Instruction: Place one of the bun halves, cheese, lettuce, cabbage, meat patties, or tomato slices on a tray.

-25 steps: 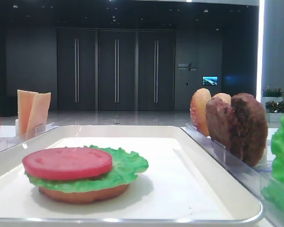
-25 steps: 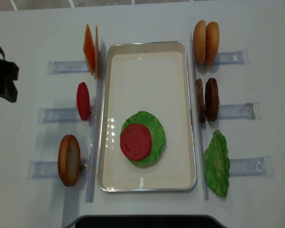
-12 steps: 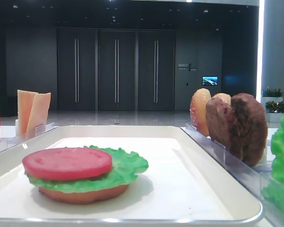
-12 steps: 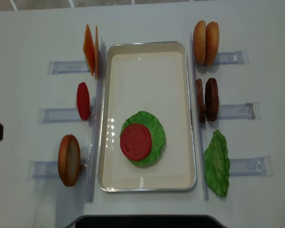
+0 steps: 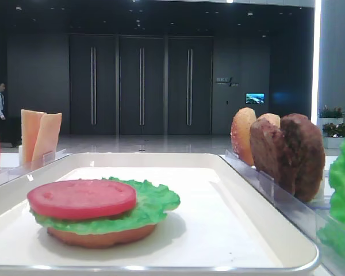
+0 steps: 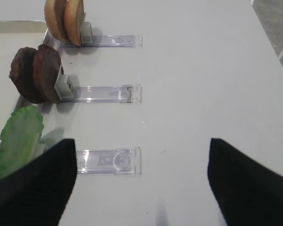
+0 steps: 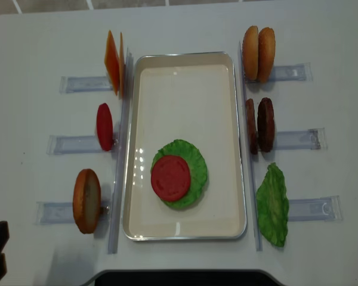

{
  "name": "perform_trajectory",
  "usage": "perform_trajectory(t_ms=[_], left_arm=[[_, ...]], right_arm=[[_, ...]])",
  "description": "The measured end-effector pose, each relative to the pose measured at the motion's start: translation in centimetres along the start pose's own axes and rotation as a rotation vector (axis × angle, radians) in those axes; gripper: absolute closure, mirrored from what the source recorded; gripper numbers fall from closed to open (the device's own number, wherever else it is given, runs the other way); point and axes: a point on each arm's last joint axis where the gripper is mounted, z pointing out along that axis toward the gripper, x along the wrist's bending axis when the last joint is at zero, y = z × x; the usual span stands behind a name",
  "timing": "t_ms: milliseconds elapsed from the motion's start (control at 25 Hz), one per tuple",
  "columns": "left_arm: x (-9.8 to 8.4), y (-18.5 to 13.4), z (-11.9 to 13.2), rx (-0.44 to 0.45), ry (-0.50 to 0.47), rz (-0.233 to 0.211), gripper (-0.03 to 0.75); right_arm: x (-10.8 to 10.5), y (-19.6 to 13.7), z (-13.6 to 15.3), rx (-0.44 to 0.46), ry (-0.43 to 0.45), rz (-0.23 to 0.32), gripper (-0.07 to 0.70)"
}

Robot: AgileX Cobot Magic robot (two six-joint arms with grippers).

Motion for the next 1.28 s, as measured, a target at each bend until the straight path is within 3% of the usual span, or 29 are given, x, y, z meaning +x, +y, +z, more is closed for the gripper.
perform_trajectory(t_ms=[200,520,1280], left_arm=[[0.0,-1.0,-1.3,-0.150,0.007,-0.001,0.307],[-0.1,-2.3,-2.1,-0.241,0.012,-0.002,0.307],[-0.1,-2.4,-2.2,-0.249,0.012,-0.002,0.379]], right_arm=[[0.0,0.0,0.0,0.000,0.000,0.000,0.089],[0.0,0.0,0.0,0.000,0.000,0.000,0.089],[0.0,0.0,0.0,0.000,0.000,0.000,0.089]])
